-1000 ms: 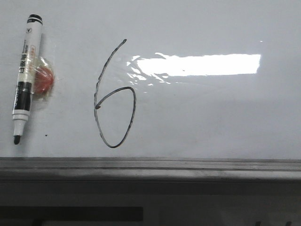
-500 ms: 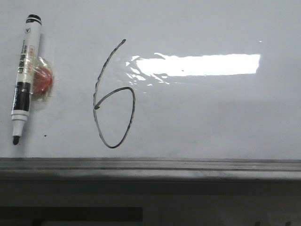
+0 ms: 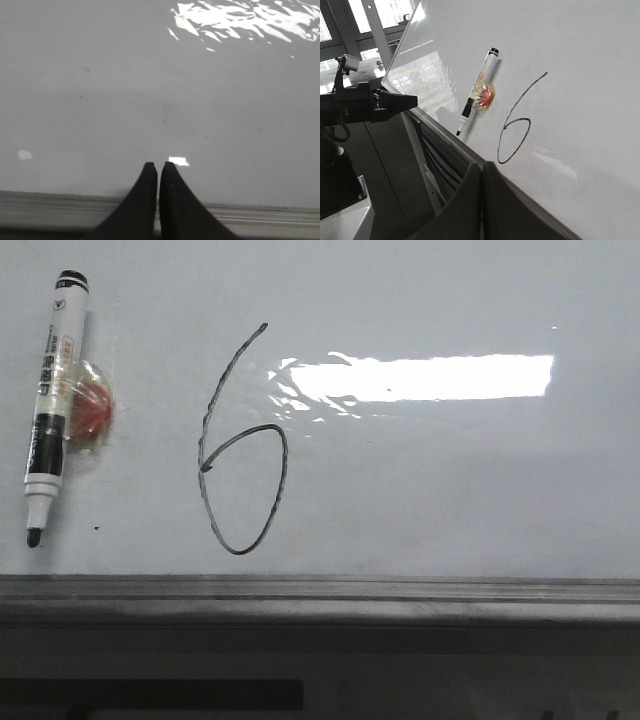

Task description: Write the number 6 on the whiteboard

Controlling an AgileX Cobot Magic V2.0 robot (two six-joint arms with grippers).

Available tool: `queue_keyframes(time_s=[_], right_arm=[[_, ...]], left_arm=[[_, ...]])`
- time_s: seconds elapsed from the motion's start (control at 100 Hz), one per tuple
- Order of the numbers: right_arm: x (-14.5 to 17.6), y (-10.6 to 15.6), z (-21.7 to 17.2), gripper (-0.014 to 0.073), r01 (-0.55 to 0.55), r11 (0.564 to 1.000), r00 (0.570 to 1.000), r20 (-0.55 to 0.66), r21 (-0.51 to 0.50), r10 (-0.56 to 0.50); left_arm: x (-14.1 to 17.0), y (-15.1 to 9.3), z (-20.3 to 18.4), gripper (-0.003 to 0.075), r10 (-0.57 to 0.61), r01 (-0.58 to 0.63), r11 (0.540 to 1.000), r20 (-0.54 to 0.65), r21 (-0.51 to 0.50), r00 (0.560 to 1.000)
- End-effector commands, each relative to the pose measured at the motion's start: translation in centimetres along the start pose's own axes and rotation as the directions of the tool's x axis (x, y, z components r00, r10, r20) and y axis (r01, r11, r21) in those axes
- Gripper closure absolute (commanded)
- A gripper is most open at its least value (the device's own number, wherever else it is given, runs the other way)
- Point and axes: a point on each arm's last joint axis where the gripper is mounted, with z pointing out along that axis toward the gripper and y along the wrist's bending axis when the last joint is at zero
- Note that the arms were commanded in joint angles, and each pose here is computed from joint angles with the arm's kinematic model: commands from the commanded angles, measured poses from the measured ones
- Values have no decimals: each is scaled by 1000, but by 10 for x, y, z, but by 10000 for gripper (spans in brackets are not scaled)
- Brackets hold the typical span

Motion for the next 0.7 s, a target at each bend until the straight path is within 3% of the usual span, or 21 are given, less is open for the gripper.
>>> queue_keyframes(time_s=[0.0, 0.69], right_arm=[[-17, 1, 0, 659, 21, 1000, 994, 109, 3, -21], [-17, 1, 0, 659, 21, 1000, 993, 118, 3, -21]], left_arm=[[9, 1, 2, 739, -12, 12, 1000, 31, -3, 999], [9, 1, 2, 739, -12, 12, 1000, 31, -3, 999]])
